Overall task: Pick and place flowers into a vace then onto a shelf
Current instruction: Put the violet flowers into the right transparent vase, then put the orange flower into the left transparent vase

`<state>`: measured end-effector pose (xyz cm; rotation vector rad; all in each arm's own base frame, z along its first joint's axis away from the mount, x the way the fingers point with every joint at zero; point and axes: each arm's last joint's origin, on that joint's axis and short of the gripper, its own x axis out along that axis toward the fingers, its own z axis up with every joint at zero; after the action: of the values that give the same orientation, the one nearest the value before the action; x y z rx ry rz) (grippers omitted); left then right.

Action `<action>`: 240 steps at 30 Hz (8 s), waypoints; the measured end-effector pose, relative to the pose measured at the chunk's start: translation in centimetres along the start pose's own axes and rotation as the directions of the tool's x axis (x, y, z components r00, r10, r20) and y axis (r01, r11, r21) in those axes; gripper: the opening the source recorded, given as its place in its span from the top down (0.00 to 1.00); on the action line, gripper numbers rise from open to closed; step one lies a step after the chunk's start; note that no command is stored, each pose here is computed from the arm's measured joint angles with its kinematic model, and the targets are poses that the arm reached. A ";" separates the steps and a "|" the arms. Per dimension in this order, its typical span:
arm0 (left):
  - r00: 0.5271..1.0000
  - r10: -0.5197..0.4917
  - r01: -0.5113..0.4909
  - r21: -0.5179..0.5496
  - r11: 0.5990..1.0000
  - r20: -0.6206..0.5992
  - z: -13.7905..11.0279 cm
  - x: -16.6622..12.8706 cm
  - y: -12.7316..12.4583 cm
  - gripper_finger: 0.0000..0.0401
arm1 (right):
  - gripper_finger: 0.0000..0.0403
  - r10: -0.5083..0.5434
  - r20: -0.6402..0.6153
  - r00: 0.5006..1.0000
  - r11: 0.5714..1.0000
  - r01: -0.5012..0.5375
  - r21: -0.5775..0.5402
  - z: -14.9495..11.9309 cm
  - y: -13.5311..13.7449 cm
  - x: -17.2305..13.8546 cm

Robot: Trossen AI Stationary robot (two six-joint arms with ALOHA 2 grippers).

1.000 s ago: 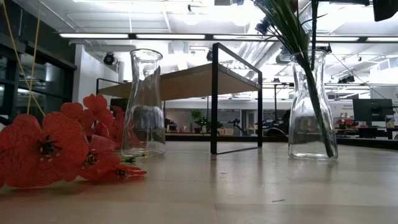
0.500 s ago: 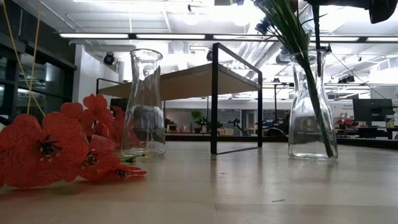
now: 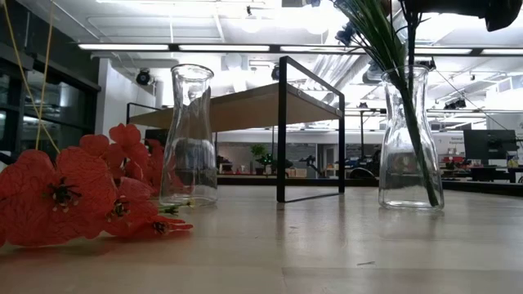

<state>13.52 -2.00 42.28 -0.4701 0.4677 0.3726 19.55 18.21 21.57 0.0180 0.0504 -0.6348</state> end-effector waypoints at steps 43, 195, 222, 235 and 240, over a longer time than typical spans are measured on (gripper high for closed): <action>1.000 0.004 -0.004 -0.001 1.000 0.004 0.0 0.0 0.0 0.08 | 0.45 0.488 -0.561 0.669 0.871 -0.419 0.258 3.0 -6.6 -1.8; 0.664 0.294 -0.742 -0.558 0.372 -0.687 -11.0 8.3 -8.0 0.08 | 0.68 0.599 0.283 0.749 0.789 -0.612 -0.051 18.0 -30.7 -4.2; 0.554 0.333 -0.831 -0.525 0.182 -0.763 -14.1 12.2 -10.0 0.08 | 0.68 0.487 0.117 0.865 0.872 -0.490 -0.005 16.0 -30.6 -3.7; 0.479 0.370 -0.876 -0.465 0.132 -0.796 -17.3 13.8 -8.7 0.08 | 0.68 0.488 0.112 0.865 0.870 -0.493 0.013 15.9 -30.6 -3.7; 0.441 0.388 -0.894 -0.437 0.104 -0.810 -18.6 14.3 -7.7 0.08 | 0.68 0.489 0.111 0.865 0.870 -0.493 0.012 15.9 -30.6 -3.7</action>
<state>22.44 -14.53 23.00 -1.4047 1.0610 1.5370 -0.94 -4.76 37.62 0.0347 -0.0679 -0.1219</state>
